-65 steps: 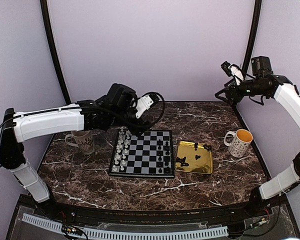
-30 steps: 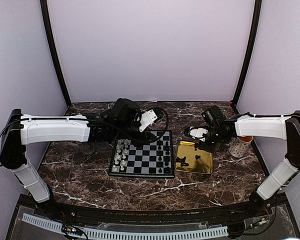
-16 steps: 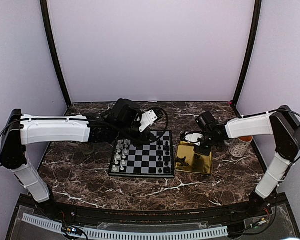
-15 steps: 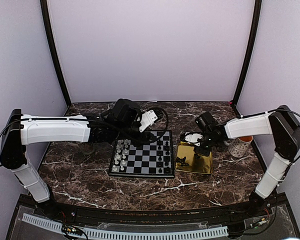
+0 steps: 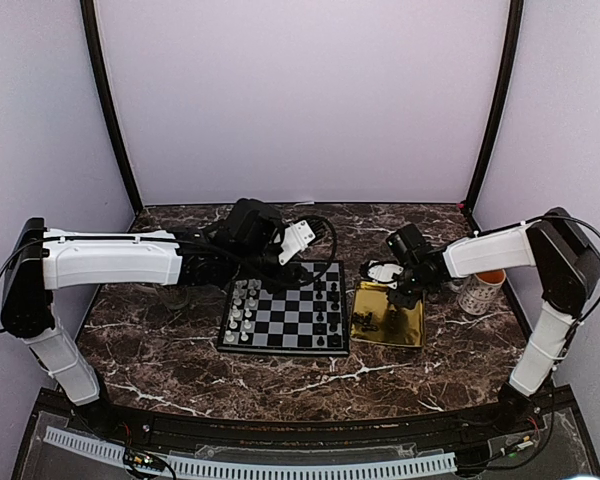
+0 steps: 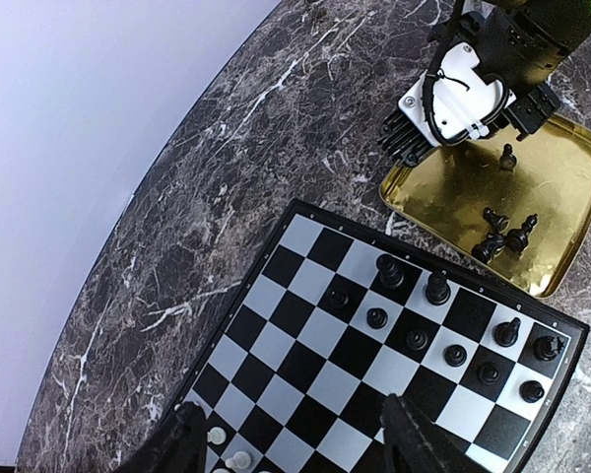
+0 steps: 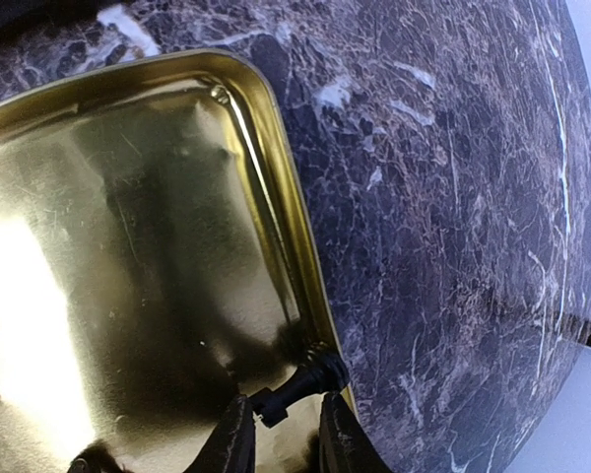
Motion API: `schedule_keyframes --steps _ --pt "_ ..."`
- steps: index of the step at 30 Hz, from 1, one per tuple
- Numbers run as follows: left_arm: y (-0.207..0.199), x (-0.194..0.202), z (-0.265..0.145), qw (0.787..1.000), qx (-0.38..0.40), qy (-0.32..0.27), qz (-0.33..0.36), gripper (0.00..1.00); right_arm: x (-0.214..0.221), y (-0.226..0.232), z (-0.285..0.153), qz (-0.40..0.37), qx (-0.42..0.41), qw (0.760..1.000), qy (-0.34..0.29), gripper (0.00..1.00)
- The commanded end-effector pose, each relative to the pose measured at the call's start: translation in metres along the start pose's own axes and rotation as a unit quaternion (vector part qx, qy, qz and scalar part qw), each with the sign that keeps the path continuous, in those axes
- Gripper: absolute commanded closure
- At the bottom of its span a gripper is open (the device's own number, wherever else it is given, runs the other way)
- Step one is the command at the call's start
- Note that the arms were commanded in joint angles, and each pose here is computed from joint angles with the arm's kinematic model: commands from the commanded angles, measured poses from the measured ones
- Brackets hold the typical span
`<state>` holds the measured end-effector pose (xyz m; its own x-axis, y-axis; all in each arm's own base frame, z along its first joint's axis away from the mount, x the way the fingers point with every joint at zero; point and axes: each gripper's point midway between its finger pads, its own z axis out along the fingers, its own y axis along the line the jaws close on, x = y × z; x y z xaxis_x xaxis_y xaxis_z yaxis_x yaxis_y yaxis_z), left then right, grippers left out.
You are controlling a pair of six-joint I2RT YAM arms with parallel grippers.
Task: Set up the chess pieces on the board
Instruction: Pick up the rook from the storage box.
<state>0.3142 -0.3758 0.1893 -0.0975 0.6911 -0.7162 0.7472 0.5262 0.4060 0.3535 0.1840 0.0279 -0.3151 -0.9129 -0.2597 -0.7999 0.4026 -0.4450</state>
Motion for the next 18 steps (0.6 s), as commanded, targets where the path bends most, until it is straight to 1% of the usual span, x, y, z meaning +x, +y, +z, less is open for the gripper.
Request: schedule_keyframes --steps 1,10,18 --pt "0.003 -0.009 -0.003 1.0 -0.009 -0.009 0.004 0.37 -0.008 -0.003 0.001 0.006 0.007 1.0 -0.007 0.78" --pt "0.002 -0.009 -0.003 1.0 -0.01 -0.009 0.008 0.37 -0.02 -0.007 -0.011 0.03 -0.005 0.999 -0.037 0.88" --pt "-0.001 -0.009 -0.002 1.0 -0.009 -0.007 0.012 0.37 -0.023 -0.01 -0.014 0.05 -0.018 0.998 -0.045 0.93"
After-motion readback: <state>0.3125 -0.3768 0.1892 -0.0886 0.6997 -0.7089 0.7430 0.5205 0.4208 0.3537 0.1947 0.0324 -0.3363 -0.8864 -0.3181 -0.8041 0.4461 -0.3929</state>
